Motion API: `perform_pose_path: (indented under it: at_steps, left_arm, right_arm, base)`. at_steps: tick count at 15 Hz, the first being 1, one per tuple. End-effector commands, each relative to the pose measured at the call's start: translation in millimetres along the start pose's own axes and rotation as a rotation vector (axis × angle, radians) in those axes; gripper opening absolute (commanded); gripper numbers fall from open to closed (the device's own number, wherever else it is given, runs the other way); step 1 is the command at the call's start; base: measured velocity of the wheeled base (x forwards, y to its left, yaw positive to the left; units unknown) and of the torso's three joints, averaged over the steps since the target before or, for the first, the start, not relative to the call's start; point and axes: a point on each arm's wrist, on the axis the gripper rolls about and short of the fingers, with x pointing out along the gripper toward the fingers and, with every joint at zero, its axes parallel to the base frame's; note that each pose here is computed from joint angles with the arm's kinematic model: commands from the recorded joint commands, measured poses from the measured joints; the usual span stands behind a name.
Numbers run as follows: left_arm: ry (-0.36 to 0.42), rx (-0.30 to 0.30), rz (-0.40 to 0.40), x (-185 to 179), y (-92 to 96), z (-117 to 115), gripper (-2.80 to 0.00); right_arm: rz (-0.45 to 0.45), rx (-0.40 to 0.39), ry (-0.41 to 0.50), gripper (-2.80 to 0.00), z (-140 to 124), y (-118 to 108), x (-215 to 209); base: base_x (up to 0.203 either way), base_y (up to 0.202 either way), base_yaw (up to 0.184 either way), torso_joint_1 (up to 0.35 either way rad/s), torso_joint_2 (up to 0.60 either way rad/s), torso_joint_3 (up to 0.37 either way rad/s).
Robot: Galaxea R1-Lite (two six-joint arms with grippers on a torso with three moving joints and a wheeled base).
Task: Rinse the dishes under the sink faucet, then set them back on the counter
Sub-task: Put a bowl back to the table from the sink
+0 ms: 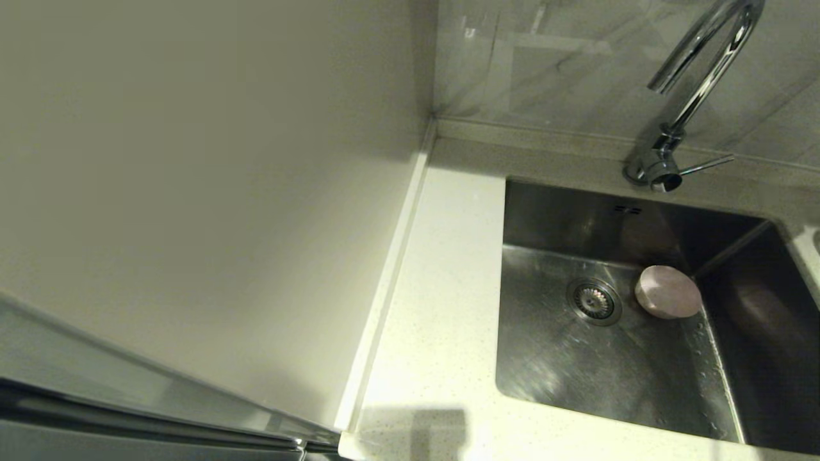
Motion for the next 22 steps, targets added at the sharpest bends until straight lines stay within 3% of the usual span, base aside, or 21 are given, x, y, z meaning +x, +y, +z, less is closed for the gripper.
perform_pose_path:
  at_steps: [1,3,4,6,9,10,14,16,18,22]
  left_arm:
    - [-0.004,-0.001,0.001,0,0.0,0,-2.80]
    - [-0.003,-0.001,0.001,0,0.0,0,-2.80]
    - [-0.003,-0.001,0.000,0,0.0,0,-2.80]
    - [-0.003,-0.001,0.000,0,0.0,0,-2.80]
    - [-0.005,-0.001,0.001,0,0.0,0,-2.80]
    - [-0.003,0.000,0.001,0,0.0,0,-2.80]
    - [-0.003,-0.001,0.001,0,0.0,0,-2.80]
    - [-0.003,-0.001,0.001,0,0.0,0,-2.80]
    - [-0.003,-0.001,0.001,0,0.0,0,-2.80]
    - [-0.005,0.000,0.000,0,0.0,0,-2.80]
  right_arm:
    - [-0.002,-0.089,-0.179,-2.80,-13,-1,-14]
    - [-0.009,-0.132,-0.236,-2.80,-26,-2,-25]
    - [-0.006,-0.151,-0.205,-2.80,-29,-1,-23]
    - [-0.025,-0.180,-0.003,-2.80,-35,-5,-9]
    - [0.074,-0.115,0.348,-2.80,-61,-10,1]
    - [0.117,-0.069,0.468,-2.80,-68,-13,0]
    - [0.358,0.346,0.902,-2.80,-67,-32,-14]
    - [0.338,0.541,1.106,-2.80,-68,-33,-13]
    - [0.278,0.601,1.235,-2.80,-85,-19,1]
    - [0.171,0.571,1.361,-2.80,-129,-17,23]
  base:
    - [0.000,0.000,0.000,0.000,0.00,0.000]
    - [0.000,0.000,0.000,0.000,0.00,0.000]
    - [0.000,0.000,0.000,0.000,0.00,0.000]
    - [0.000,0.000,0.000,0.000,0.00,0.000]
    - [0.000,0.000,0.000,0.000,0.00,0.000]
    - [0.000,0.000,0.000,0.000,0.00,0.000]
    - [0.000,0.000,0.000,0.000,0.00,0.000]
    - [0.000,0.000,0.000,0.000,0.00,0.000]
    - [0.000,0.000,0.000,0.000,0.00,0.000]
    - [0.000,0.000,0.000,0.000,0.00,0.000]
